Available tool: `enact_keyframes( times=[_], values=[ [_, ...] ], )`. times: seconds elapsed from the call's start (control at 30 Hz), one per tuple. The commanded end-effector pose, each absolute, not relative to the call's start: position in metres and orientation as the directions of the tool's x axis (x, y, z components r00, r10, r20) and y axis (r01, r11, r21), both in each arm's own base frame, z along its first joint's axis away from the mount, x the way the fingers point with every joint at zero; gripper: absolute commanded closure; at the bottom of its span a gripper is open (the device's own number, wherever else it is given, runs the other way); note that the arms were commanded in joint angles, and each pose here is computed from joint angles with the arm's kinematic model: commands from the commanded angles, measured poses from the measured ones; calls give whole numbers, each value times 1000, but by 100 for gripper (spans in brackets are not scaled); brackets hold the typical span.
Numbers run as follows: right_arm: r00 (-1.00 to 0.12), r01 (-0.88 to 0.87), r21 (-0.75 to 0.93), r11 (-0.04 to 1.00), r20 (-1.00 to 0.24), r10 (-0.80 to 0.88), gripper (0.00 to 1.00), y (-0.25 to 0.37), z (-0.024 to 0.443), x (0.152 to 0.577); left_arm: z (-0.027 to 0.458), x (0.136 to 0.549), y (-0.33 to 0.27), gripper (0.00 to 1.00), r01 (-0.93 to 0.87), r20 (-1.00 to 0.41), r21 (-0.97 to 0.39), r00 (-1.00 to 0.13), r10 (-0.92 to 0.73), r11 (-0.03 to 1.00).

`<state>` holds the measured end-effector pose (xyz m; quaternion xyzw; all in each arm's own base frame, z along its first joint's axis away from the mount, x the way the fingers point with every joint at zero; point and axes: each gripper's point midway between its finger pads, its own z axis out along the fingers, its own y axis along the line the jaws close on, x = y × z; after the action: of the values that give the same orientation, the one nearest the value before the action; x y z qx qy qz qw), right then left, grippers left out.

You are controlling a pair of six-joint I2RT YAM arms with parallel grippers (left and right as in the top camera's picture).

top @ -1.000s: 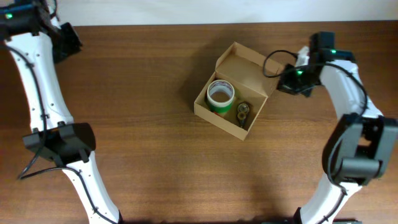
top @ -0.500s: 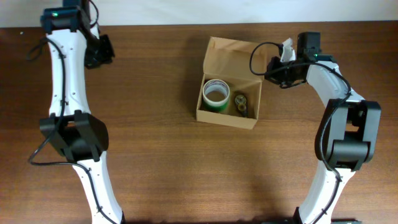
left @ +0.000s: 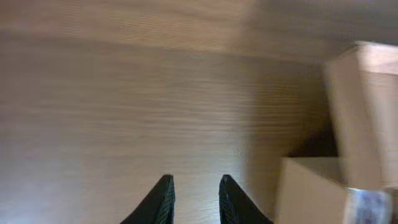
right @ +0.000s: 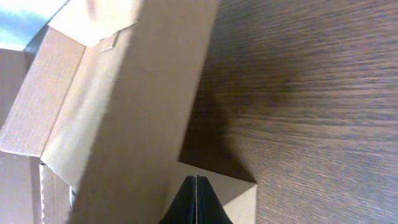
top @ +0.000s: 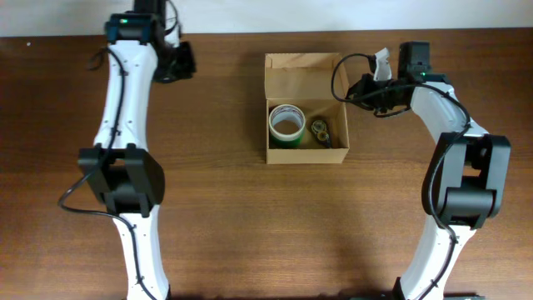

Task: Pack container
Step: 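Move the left gripper to the box lid and grasp its edge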

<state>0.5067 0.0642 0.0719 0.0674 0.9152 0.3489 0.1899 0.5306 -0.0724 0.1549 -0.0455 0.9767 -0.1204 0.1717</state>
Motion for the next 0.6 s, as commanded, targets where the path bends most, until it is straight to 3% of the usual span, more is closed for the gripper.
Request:
enact_keyframes(
  times=[0.0,0.1,0.17,0.2,0.43,0.57],
  values=[
    [-915,4,646,763,-307,264,96,52,68,507,147,526,-115,76,-2,-276,-374,-954,-114,927],
    [-911,17,640,768,-308,276,96,44,67,508,134,523,-132,84,-12,-219,-435,-968,-119,900],
    [-909,31,630,776,-304,284,96,39,65,507,124,521,-146,97,-6,-175,-502,-978,-109,865],
    [-909,37,627,778,-302,287,96,37,65,507,120,520,-152,98,-6,-155,-534,-982,-105,845],
    [-913,56,624,779,-284,294,96,34,62,504,95,527,-189,98,-31,-46,-741,-994,-96,671],
    [-913,64,632,772,-276,302,96,35,63,503,93,537,-210,98,-36,-11,-855,-996,-87,518]
  ],
)
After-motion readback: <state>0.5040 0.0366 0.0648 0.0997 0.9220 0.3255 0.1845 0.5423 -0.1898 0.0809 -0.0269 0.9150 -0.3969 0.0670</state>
